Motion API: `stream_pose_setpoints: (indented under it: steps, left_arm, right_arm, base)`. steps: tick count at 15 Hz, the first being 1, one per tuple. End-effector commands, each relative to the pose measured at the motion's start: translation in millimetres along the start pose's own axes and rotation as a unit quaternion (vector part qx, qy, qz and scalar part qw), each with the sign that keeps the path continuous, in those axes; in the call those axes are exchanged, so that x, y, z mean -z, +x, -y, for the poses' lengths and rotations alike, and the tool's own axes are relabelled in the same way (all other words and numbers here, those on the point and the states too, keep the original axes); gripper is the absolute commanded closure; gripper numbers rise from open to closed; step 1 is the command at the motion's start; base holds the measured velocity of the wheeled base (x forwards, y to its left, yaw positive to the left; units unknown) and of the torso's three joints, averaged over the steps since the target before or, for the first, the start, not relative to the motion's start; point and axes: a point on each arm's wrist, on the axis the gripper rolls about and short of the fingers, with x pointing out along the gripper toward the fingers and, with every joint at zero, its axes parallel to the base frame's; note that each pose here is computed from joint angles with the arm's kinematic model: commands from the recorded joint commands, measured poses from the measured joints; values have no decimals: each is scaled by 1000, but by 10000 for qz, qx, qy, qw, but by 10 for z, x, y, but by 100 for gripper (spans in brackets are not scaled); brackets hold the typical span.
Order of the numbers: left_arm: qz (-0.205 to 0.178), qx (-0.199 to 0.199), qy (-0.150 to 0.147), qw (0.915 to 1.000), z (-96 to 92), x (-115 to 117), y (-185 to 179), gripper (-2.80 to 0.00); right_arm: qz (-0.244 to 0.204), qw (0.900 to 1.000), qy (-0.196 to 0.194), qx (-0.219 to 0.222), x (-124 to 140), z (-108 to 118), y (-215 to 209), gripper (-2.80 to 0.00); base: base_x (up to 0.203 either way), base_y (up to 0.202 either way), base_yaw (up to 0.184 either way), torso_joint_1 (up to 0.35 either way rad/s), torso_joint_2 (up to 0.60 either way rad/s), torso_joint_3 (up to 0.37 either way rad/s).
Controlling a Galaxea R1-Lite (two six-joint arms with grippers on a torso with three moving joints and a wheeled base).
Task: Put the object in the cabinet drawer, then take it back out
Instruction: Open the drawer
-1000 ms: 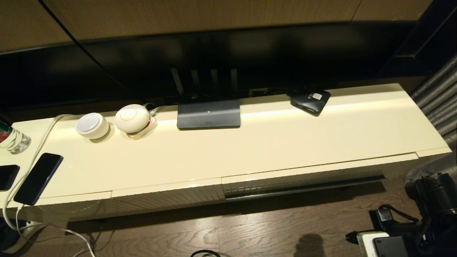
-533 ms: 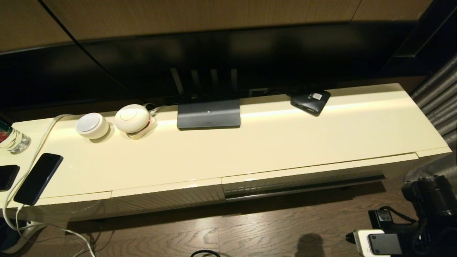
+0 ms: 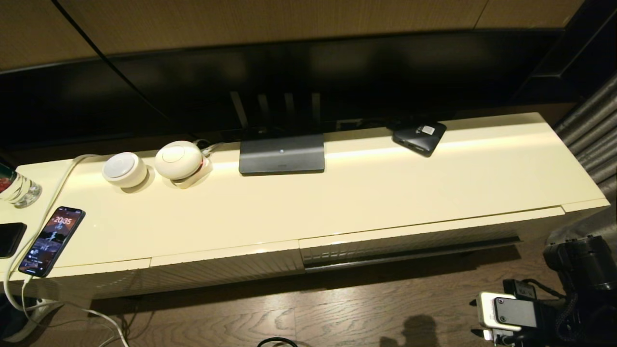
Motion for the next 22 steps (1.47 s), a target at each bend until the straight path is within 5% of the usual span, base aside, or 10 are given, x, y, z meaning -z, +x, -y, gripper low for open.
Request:
stream_pose_setpoints:
  steps: [1, 8, 22]
  left_arm:
    - [-21, -7, 2, 10000, 0, 8, 3, 0]
    - [-21, 0, 2, 10000, 0, 8, 3, 0]
    - [-21, 0, 2, 10000, 0, 8, 3, 0]
  right_arm:
    - [19, 10000, -74, -14, -12, 41, 33, -280]
    - [-67, 9892, -1331, -612, 108, 96, 110, -280]
    - [-147, 9876, -1289, -886, 202, 344, 703, -280]
  base:
    - [0, 0, 0, 0, 0, 0]
    - [0, 0, 0, 0, 0, 0]
    - [0, 0, 0, 0, 0, 0]
